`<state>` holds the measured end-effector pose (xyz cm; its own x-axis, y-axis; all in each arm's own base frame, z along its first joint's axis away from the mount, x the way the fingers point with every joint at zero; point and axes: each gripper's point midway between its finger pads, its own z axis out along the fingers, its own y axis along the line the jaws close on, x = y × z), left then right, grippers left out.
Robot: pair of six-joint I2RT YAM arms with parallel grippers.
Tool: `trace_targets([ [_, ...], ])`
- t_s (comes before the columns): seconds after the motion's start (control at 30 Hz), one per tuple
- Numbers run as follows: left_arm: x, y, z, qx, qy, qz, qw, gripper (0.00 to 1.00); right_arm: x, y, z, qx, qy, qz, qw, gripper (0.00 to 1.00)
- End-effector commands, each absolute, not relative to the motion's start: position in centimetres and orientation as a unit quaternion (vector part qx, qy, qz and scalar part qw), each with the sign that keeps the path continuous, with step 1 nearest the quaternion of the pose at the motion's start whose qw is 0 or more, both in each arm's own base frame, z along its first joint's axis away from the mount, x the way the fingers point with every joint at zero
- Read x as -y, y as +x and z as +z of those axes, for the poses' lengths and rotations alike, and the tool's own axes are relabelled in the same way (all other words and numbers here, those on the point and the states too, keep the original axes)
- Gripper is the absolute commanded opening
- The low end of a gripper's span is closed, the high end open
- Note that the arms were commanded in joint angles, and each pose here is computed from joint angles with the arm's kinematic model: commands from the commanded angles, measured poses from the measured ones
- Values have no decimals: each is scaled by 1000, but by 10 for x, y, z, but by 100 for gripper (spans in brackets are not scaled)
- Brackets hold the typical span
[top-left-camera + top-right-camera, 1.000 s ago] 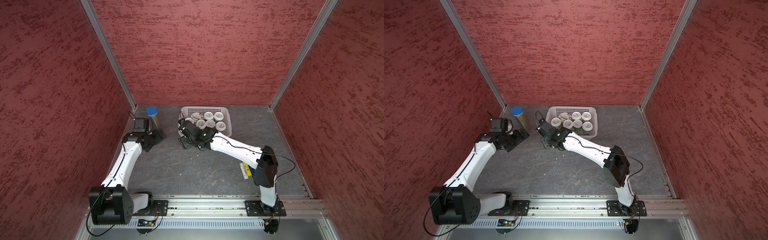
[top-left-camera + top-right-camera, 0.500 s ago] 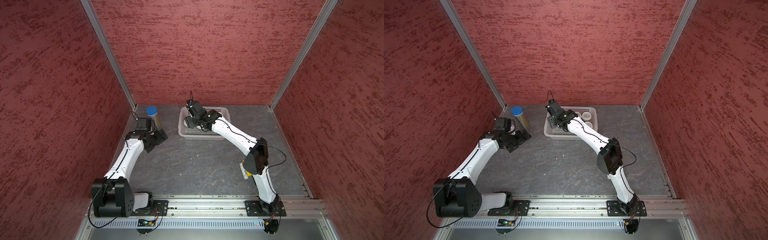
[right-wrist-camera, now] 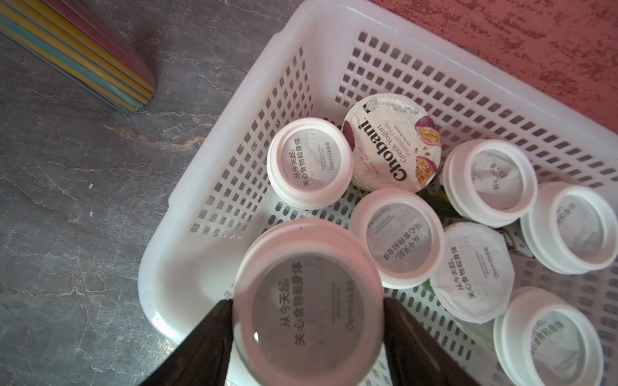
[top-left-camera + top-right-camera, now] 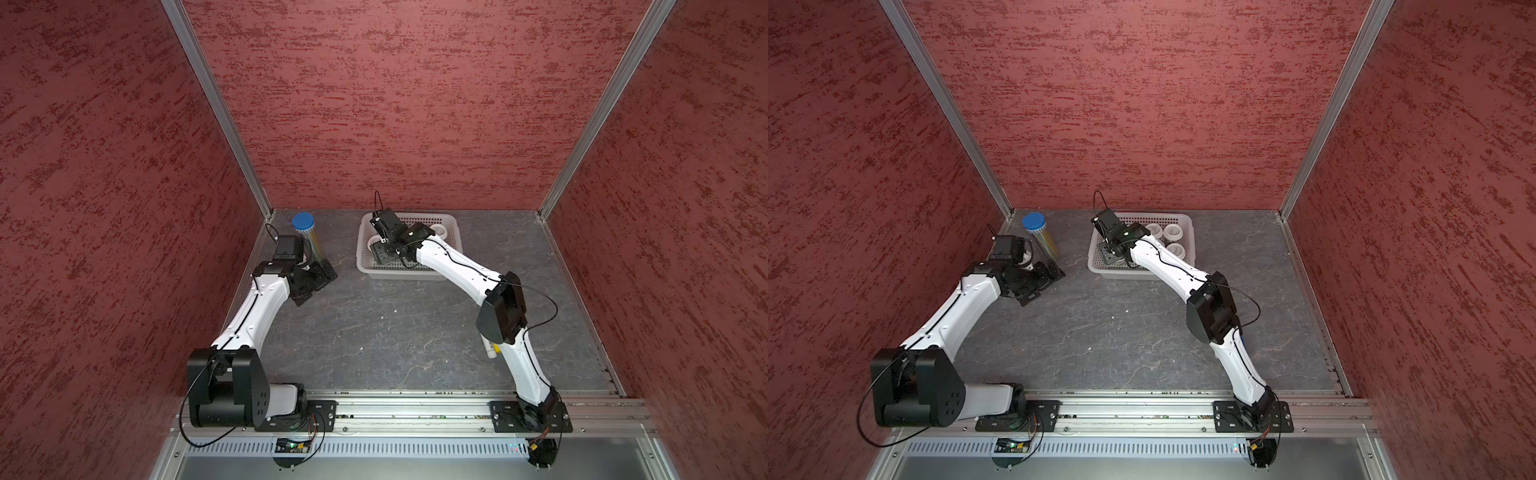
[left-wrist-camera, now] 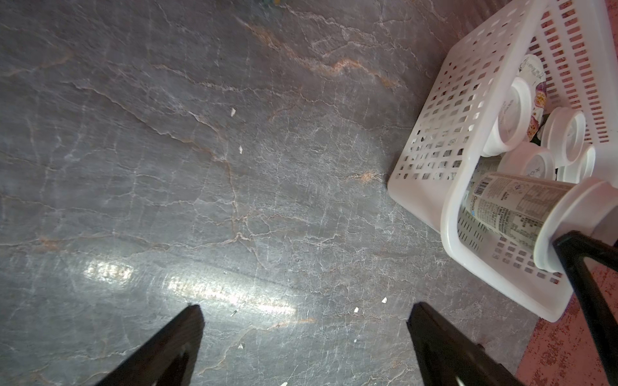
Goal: Put the yogurt in the basket
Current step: Place the yogurt in the basket.
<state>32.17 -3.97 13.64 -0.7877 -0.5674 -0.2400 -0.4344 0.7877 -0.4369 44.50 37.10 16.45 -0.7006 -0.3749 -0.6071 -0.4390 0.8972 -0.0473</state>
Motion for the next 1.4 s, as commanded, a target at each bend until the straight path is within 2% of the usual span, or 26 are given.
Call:
trace_targets([
  [0.0, 39, 328, 141, -927, -263, -187, 193, 100, -371, 448, 156, -925, -223, 54, 304, 72],
  [1.03, 34, 331, 138, -925, -272, -187, 187, 100, -369, 454, 118, -932, -234, 37, 273, 76],
  [1.37, 33, 335, 142, -925, -268, -183, 197, 100, -375, 454, 165, -920, -235, 66, 307, 81],
])
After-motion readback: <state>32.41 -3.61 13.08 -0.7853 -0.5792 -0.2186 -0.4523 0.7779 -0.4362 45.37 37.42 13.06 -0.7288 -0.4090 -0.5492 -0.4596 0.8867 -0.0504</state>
